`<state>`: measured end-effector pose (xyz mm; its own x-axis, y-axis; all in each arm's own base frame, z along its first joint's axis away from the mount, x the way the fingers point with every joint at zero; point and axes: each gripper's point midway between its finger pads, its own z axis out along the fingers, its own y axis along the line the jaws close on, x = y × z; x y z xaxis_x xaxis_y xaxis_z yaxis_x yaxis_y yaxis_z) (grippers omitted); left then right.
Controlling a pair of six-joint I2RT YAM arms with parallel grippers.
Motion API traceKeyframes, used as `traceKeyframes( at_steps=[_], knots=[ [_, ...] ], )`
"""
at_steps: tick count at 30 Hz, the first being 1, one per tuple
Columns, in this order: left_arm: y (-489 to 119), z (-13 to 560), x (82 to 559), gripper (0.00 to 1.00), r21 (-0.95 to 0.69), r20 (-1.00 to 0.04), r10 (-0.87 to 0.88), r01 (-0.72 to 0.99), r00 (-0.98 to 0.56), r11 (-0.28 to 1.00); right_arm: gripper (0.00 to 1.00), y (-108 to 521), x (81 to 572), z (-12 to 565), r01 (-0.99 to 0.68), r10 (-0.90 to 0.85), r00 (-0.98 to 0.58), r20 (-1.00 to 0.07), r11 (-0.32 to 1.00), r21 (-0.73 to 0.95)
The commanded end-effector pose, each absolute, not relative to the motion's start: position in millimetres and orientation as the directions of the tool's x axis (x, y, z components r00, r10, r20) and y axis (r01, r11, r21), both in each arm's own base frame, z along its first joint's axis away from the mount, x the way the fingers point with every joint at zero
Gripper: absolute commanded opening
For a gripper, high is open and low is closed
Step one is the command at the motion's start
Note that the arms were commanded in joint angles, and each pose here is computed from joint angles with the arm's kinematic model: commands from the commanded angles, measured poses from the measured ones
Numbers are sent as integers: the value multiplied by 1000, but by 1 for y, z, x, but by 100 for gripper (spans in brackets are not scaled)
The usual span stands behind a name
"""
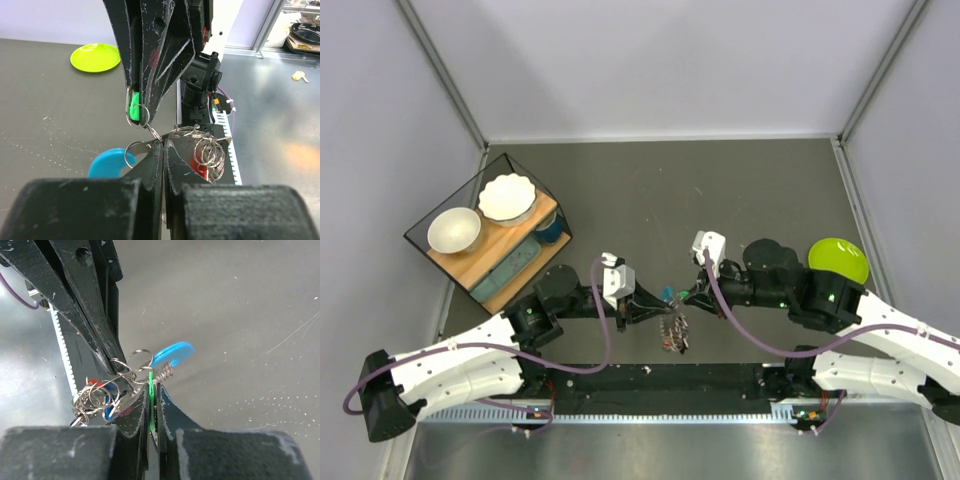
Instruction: Remove the keys from the keyring
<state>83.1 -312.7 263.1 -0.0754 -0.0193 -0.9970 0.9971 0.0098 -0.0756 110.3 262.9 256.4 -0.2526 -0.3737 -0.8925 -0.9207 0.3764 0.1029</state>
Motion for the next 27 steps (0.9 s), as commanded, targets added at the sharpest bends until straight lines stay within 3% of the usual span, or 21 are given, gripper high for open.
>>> traceKeyframes(
  at_steps=[1, 27],
  knots=[
    [-309, 272, 54, 0, -60, -998, -28, 989, -65, -132, 0, 261, 138, 271, -880, -304, -247, -920, 467, 82],
    [-298, 287, 71, 0, 1, -995, -104, 1000, 1, -2, 0, 286, 101, 230, -923, -442, -365, -820, 287, 256]
  ],
)
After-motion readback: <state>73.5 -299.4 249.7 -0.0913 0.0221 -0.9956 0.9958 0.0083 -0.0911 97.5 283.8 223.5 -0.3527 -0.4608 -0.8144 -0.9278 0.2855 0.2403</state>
